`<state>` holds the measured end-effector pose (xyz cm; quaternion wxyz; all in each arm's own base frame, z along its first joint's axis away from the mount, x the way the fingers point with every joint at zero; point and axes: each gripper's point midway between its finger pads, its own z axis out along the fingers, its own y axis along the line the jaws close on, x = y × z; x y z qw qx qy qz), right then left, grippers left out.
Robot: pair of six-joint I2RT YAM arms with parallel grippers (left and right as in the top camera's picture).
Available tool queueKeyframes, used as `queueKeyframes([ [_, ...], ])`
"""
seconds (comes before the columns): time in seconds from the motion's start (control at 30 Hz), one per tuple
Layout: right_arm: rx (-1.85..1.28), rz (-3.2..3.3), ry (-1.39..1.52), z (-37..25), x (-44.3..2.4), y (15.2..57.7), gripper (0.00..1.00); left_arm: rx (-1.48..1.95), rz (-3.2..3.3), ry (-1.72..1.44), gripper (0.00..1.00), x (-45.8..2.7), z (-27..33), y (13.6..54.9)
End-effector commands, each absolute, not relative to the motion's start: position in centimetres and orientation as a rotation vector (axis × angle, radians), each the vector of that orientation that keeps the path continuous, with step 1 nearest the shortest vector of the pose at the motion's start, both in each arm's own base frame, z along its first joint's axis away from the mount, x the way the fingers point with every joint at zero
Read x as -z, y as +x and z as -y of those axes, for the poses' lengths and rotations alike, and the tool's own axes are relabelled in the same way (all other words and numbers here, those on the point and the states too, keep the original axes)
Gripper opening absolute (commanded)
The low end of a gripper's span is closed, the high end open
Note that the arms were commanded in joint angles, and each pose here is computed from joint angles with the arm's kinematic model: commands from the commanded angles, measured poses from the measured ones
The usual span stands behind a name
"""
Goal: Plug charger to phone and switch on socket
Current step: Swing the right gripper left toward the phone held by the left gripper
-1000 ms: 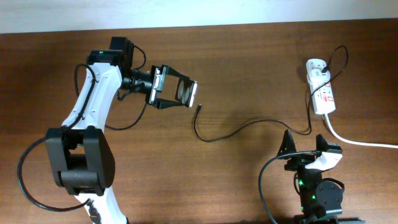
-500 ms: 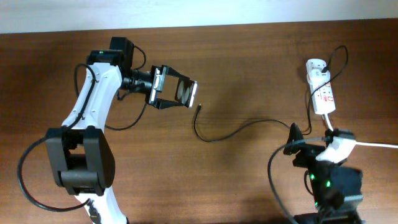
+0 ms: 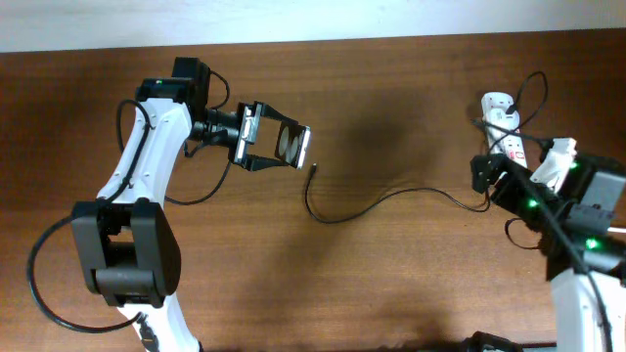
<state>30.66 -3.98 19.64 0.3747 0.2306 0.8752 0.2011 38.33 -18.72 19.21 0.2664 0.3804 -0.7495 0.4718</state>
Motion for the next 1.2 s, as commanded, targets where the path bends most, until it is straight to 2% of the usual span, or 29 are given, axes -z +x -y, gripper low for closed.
queueKeyframes([
  [0.0,-0.786,-2.236,0.619,3.4,-19.6,30.9,0.99,-1.347,2.041,0.987,0.0,-21.9,18.9,38.3],
  [0.13,-0.772,-2.319,0.559,3.5,-19.3,30.8,0.99,-1.346,2.042,0.987,0.0,-21.9,18.8,38.3],
  [0.47,-0.586,-2.369,0.294,1.3,-25.4,31.4,0.99,-1.333,2.057,0.997,0.0,-21.6,18.7,38.4],
  [0.7,-0.642,-2.327,0.295,0.5,-26.3,32.1,0.99,-1.332,2.06,0.997,0.0,-21.6,18.7,38.4],
  [0.9,-0.723,-2.321,0.147,-2.5,-26.7,32.4,1.0,-1.315,2.078,1.01,0.0,-21.3,18.6,38.4],
  [1.03,-0.73,-2.368,0.075,-5.0,-25.7,32.9,0.95,-1.305,2.089,1.016,0.0,-21.1,18.5,38.5],
  [1.17,-0.748,-2.391,0.082,-5.9,-25.1,33.3,0.95,-1.288,2.107,1.028,0.0,-20.7,18.3,38.5],
])
